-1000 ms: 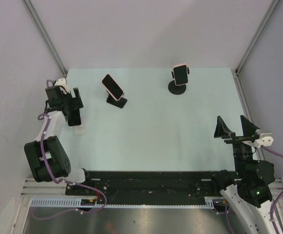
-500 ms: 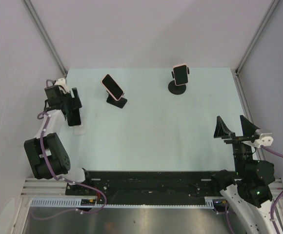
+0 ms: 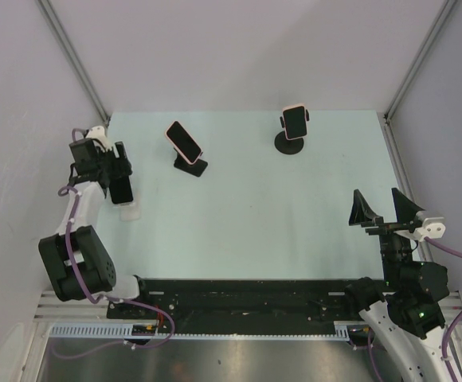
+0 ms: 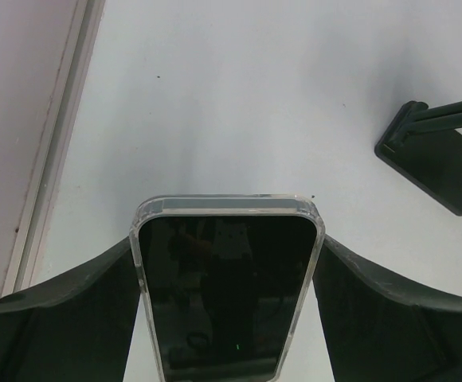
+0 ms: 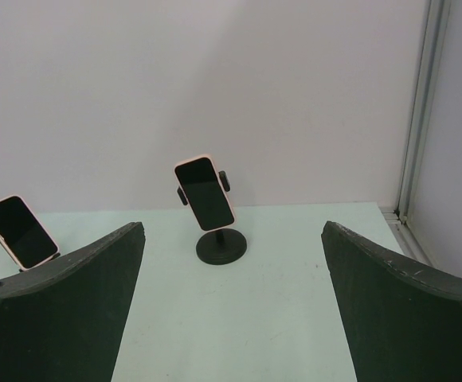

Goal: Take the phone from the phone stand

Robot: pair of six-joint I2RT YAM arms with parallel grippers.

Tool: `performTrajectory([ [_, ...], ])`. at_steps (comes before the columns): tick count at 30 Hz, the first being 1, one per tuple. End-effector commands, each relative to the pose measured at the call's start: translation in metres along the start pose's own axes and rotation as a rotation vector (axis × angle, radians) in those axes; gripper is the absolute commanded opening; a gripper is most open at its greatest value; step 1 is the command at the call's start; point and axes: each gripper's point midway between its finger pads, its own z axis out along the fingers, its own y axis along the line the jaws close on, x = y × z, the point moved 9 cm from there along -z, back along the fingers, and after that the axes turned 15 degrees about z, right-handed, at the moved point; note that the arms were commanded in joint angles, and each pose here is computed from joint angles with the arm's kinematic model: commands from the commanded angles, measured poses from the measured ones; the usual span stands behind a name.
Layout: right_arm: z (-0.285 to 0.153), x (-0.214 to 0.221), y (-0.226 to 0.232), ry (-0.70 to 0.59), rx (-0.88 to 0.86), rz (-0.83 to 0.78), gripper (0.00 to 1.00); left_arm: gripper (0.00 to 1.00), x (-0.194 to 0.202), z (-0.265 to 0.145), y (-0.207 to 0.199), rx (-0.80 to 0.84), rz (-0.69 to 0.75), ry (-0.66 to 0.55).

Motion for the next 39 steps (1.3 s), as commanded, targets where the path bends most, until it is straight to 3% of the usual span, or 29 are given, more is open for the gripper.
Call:
performTrajectory([
  [1,0.000,-0.004,0.003,-0.025,-0.028,0.000,1.00,0.39,-0.033,-0.029,0.004,-0.010,0.013,-0.166],
  [5,0.000,-0.005,0.003,-0.023,-0.030,0.001,1.00,0.20,-0.038,-0.042,-0.003,-0.007,-0.028,-0.202],
  [13,-0.002,-0.017,0.009,-0.027,-0.069,0.033,1.00,0.00,-0.058,-0.083,-0.039,-0.012,-0.035,-0.323],
  [18,0.007,-0.016,0.013,0.075,0.002,0.089,1.00,0.00,-0.061,-0.108,-0.061,0.020,-0.123,-0.394],
  [24,0.027,0.011,0.041,0.319,-0.178,0.140,1.00,0.00,-0.055,-0.125,-0.090,0.183,-0.256,-0.413],
  [33,0.053,0.064,0.080,0.580,-0.488,0.269,1.00,0.00,-0.032,-0.127,-0.137,0.482,-0.306,-0.305],
  [39,0.072,0.124,0.101,0.803,-0.548,0.463,1.00,0.00,-0.015,-0.119,-0.165,0.588,-0.328,-0.190],
])
